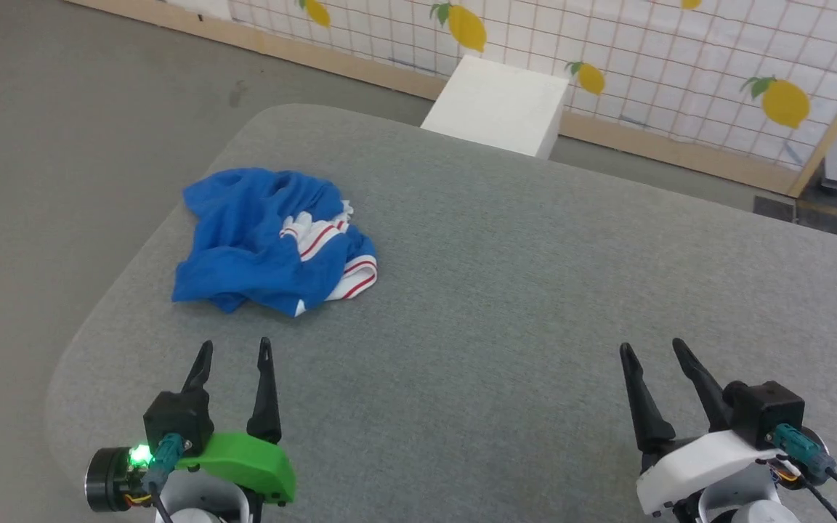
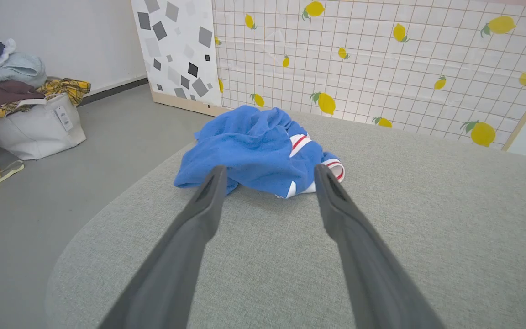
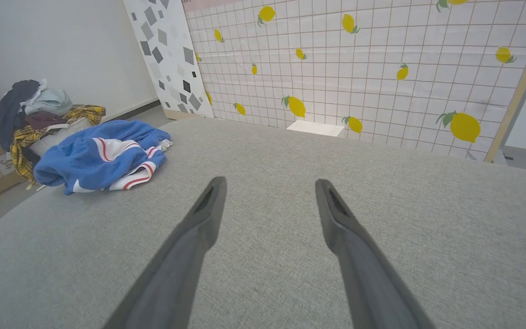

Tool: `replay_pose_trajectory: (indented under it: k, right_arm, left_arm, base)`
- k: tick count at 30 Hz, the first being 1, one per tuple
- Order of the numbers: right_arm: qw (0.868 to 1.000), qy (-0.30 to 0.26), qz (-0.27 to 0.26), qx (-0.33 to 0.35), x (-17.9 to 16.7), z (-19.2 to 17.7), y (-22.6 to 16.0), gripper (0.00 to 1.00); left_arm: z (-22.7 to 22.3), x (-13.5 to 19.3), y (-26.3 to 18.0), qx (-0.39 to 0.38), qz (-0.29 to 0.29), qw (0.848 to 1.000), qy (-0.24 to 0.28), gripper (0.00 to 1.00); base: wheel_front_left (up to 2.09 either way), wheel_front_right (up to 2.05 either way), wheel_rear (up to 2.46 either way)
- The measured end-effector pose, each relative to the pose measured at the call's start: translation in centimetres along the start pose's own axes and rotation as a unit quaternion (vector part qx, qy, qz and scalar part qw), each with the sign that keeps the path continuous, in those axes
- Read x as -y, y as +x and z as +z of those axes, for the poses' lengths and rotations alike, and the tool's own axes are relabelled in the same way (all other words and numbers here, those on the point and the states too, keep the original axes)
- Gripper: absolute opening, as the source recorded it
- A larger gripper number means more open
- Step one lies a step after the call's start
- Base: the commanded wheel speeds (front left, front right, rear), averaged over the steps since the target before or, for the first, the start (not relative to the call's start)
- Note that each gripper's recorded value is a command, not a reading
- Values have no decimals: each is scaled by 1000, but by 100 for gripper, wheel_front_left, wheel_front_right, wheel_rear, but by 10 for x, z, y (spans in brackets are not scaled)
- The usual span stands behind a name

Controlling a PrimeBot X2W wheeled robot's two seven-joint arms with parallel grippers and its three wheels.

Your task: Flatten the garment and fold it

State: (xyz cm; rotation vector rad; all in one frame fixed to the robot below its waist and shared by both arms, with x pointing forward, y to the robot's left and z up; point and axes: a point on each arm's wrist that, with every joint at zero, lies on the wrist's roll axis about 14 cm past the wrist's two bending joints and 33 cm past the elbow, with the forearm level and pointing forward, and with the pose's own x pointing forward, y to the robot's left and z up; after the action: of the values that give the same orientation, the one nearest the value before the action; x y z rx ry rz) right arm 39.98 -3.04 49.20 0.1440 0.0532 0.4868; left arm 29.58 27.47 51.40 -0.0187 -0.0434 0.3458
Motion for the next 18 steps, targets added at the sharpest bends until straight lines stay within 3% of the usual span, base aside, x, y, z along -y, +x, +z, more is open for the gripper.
replay_pose_trajectory:
  k: [18]
  right_arm:
    - [999,12,51,-13,-34,-15,14,100]
  left_arm:
    - [0,-32,-20,10,53,999,-2,100]
  base:
    - [0,0,0]
